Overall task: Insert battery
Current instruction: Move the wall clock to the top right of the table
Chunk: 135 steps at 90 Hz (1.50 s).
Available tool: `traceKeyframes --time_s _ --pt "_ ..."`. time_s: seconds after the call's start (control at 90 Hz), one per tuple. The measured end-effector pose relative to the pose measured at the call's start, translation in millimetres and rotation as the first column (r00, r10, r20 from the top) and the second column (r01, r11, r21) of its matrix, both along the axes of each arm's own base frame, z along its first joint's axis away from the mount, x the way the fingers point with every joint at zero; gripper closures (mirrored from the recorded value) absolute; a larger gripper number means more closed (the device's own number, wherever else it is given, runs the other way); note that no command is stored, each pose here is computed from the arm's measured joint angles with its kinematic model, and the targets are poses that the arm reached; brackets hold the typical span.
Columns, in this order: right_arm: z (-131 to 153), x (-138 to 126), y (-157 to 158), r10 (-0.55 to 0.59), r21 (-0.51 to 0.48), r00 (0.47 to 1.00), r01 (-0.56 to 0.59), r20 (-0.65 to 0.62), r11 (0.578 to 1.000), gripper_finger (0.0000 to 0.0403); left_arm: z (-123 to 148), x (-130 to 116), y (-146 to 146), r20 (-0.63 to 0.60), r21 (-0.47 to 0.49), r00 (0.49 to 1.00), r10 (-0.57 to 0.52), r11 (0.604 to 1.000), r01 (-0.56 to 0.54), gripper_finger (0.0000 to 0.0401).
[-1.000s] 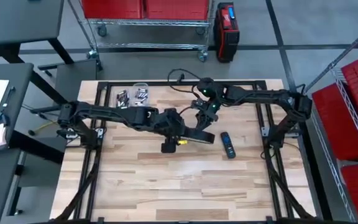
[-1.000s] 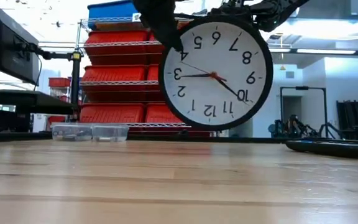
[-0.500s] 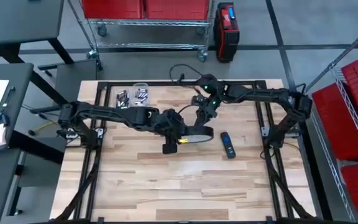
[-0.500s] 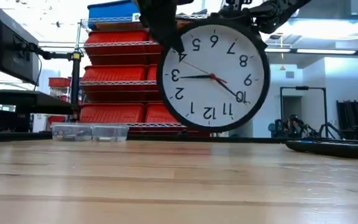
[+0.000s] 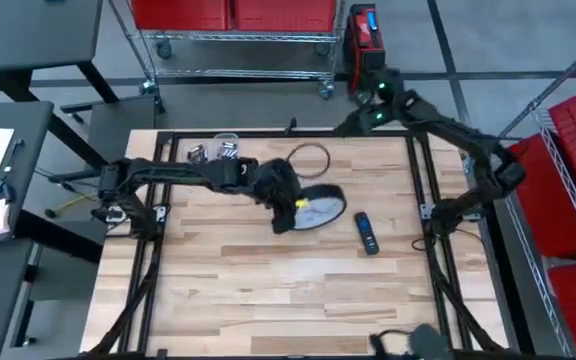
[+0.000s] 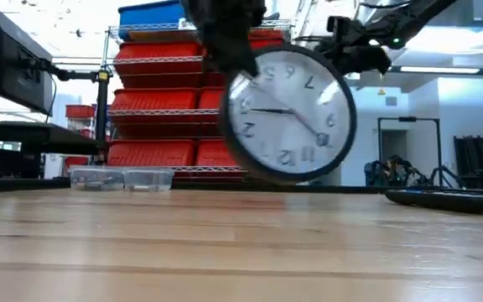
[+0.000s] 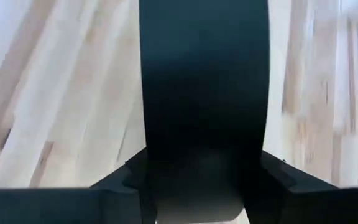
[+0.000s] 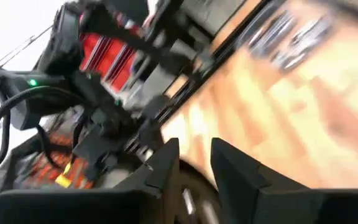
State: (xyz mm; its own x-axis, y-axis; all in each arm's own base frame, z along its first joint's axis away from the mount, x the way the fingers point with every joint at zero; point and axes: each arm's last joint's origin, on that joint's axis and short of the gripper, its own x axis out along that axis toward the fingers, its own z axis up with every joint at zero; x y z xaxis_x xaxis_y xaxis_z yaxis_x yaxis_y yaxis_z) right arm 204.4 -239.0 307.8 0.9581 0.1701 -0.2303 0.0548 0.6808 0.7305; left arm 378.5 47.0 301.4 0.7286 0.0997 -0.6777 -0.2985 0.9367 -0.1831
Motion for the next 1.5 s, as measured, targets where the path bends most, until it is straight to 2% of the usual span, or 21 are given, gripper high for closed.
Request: traceKeyframes --time_s 0.156,0.311,0.422,0.556,0.633,0.833,0.922,1.011,1.167,1.344,1.5 --pt "16 -24 -7 -0.148 -0.148 0.989 0.149 0.014 0.978 0.0284 -23 25 47 0.127 -0.148 0.980 0.152 0.980 -0.133 0.0257" --pt "23 -37 -10 -0.188 -0.155 0.982 0.190 0.030 0.969 0.0278 -55 47 77 0.187 -0.304 0.938 0.292 0.925 -0.227 0.0257" --pt "25 -39 -9 -0.191 -0.160 0.981 0.194 0.034 0.968 0.0278 -72 61 91 0.272 -0.399 0.907 0.320 0.896 -0.196 0.0257" --pt "21 -35 -10 -0.184 -0.152 0.983 0.186 0.023 0.971 0.0280 -93 73 102 0.301 -0.492 0.881 0.366 0.851 -0.186 0.0257" --pt "18 -33 -10 -0.181 -0.142 0.983 0.181 0.014 0.973 0.0280 -103 78 105 0.308 -0.521 0.868 0.388 0.833 -0.188 0.0252" --pt "16 -33 -11 -0.181 -0.145 0.983 0.181 0.009 0.973 0.0280 -121 82 107 0.300 -0.546 0.858 0.416 0.813 -0.203 0.0205" --pt "16 -33 -11 -0.180 -0.141 0.984 0.179 0.006 0.974 0.0280 -120 83 108 0.300 -0.557 0.845 0.443 0.800 -0.222 0.0201" --pt "16 -33 -10 -0.176 -0.138 0.984 0.175 0.003 0.975 0.0280 -121 82 108 0.273 -0.589 0.828 0.489 0.766 -0.258 0.0201" --pt "15 -33 -10 -0.174 -0.135 0.985 0.173 0.000 0.976 0.0280 -121 81 110 0.254 -0.622 0.815 0.521 0.733 -0.275 0.0199" --pt "15 -33 -10 -0.174 -0.133 0.985 0.172 0.000 0.976 0.0280 -122 80 113 0.237 -0.634 0.808 0.540 0.716 -0.293 0.0175" --pt "15 -33 -10 -0.174 -0.131 0.985 0.172 -0.003 0.976 0.0280 -122 79 115 0.238 -0.630 0.807 0.540 0.718 -0.295 0.0142"
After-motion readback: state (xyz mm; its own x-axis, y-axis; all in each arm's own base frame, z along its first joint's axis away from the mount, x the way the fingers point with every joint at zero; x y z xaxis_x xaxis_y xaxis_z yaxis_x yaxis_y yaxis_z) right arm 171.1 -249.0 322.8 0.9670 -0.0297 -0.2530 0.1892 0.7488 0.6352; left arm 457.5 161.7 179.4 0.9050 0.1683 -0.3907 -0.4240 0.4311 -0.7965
